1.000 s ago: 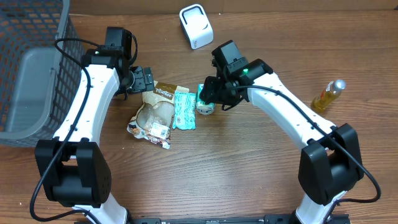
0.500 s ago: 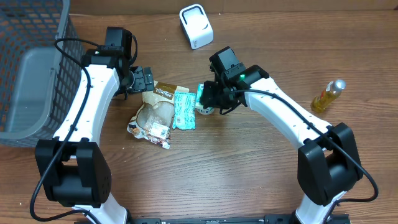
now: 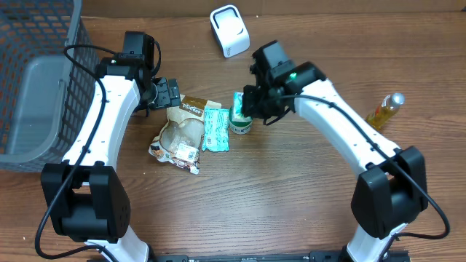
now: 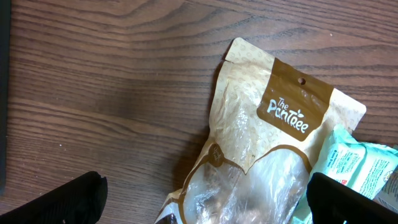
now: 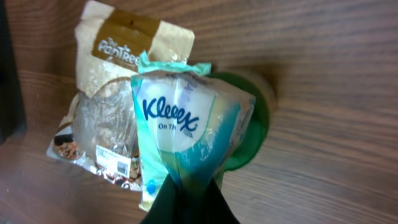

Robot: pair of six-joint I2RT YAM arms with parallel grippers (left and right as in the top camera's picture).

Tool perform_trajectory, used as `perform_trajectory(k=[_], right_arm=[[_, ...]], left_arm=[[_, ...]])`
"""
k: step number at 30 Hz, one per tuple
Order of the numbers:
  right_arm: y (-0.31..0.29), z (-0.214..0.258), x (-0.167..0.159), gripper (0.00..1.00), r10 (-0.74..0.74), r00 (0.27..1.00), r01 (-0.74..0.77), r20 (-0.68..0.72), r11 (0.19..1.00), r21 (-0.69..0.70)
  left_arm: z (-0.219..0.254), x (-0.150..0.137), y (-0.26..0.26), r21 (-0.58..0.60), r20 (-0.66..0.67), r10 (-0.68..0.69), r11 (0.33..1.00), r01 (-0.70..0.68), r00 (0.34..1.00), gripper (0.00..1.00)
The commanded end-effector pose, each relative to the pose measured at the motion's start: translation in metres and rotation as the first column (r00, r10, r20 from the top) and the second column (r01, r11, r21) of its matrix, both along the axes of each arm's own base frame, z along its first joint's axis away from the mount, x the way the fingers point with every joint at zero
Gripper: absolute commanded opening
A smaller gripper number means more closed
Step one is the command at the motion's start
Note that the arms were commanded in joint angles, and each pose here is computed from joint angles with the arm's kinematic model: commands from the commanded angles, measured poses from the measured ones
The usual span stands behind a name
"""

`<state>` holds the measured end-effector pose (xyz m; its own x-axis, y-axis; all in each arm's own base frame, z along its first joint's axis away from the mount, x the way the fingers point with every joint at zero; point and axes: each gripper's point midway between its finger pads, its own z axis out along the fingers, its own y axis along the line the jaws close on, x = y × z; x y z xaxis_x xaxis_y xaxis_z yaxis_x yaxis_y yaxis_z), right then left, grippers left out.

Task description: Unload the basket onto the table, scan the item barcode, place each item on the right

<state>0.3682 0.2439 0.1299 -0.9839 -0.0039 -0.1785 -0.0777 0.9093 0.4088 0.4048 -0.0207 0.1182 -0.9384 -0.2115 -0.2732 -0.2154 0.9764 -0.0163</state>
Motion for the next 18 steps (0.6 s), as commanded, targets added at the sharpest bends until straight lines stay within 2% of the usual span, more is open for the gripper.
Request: perform_trajectory(k=[1, 6, 11, 15, 18], right_arm=[[-0.02, 0.022, 0.006, 0.04, 0.092, 0.993, -0.09, 0.072, 0.996, -0.021], [-0.09, 0.003, -0.001, 0.04, 0.004, 1.0, 0.0, 0.011, 0.953, -0.304], [-0.126, -0.011, -0.011, 0.04, -0.064, 0.998, 0.052, -0.009, 0.879, -0.474], [-0.164, -0.026, -0.022, 0.04, -0.141, 0.99, 0.113, 0.006, 0.762, -0.638], [-0.192, -0.035, -0.03, 0.04, -0.23, 0.971, 0.199, 0.061, 0.645, -0.738]], left_arm=[[0.007, 0.003, 0.001, 0.003, 0.02, 0.004, 1.0, -0.004, 1.0, 1.0], [0.007, 0.003, 0.001, 0.003, 0.02, 0.004, 1.0, -0.004, 1.0, 1.0], [0.007, 0.003, 0.001, 0.003, 0.02, 0.004, 1.0, -0.004, 1.0, 1.0], [0.007, 0.003, 0.001, 0.003, 0.02, 0.004, 1.0, -0.004, 1.0, 1.0], [0.007, 0.003, 0.001, 0.003, 0.02, 0.004, 1.0, -0.004, 1.0, 1.0]])
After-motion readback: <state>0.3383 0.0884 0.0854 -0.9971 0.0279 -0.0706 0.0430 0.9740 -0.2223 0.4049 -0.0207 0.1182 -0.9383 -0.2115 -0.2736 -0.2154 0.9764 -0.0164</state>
